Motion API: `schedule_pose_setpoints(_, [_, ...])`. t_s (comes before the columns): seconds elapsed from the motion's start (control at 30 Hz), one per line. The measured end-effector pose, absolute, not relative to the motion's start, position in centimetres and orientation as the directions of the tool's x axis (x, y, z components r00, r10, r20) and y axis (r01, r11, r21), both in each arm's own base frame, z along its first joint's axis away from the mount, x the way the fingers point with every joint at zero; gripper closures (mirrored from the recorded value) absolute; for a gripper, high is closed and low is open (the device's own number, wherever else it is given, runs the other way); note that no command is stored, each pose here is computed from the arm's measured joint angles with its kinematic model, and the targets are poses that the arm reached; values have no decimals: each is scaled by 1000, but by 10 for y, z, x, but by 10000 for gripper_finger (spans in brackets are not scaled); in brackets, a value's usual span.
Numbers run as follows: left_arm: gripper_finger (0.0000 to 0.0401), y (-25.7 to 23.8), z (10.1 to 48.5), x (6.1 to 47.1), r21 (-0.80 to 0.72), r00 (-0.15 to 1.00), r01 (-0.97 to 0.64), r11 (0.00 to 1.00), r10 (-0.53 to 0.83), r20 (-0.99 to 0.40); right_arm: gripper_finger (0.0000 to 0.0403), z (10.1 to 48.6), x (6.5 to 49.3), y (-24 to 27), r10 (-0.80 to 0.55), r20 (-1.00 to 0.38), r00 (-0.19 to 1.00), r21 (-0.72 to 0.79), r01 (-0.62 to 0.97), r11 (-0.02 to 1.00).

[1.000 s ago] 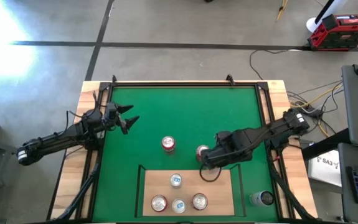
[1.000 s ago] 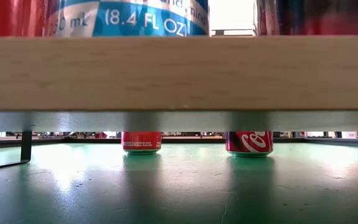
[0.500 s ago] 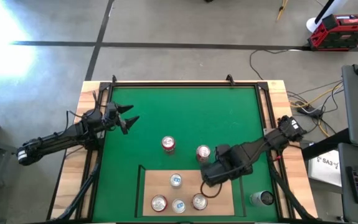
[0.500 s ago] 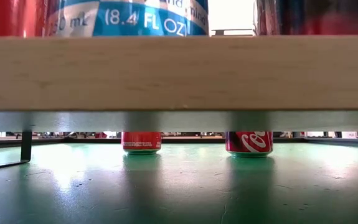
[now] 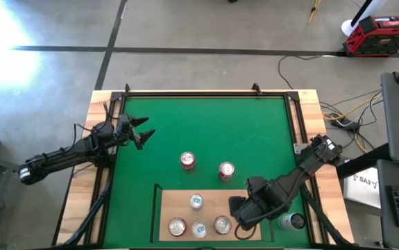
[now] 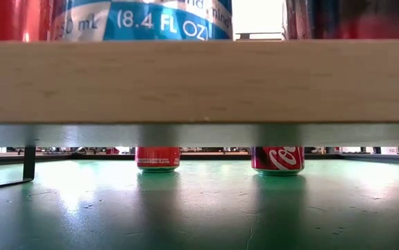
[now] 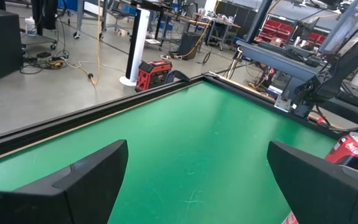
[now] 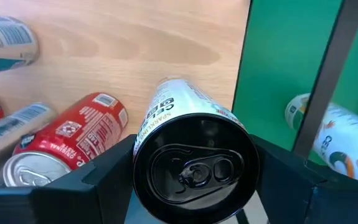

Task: Place canned beverage on shelf
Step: Put the top white soda can on the shelf

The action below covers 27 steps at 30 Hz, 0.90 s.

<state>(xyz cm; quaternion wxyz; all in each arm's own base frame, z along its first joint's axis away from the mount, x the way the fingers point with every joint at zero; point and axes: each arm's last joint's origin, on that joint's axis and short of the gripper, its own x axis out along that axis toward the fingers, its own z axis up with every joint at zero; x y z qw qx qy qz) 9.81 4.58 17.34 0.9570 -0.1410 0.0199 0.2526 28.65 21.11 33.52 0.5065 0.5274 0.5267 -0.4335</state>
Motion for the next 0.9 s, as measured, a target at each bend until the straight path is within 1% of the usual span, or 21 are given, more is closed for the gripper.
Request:
schedule_pose_setpoints(0.27, [32, 46, 173, 98, -260, 871, -489, 832, 478, -110, 140, 333, 298, 224, 103, -993, 51, 57, 996, 61])
schedule_pose_setpoints(0.47, [32, 46, 173, 98, -260, 871, -490, 832, 478, -111, 140, 333, 309, 235, 119, -990, 72, 80, 995, 67])
schedule_pose_setpoints(0.7, [32, 46, 173, 98, -260, 871, -490, 832, 478, -111, 140, 331, 305, 237, 118, -992, 52, 55, 998, 29])
schedule_pose_setpoints(0.9, [32, 46, 173, 98, -260, 871, -490, 832, 478, -112, 140, 334, 301, 241, 128, -990, 60, 65, 997, 34])
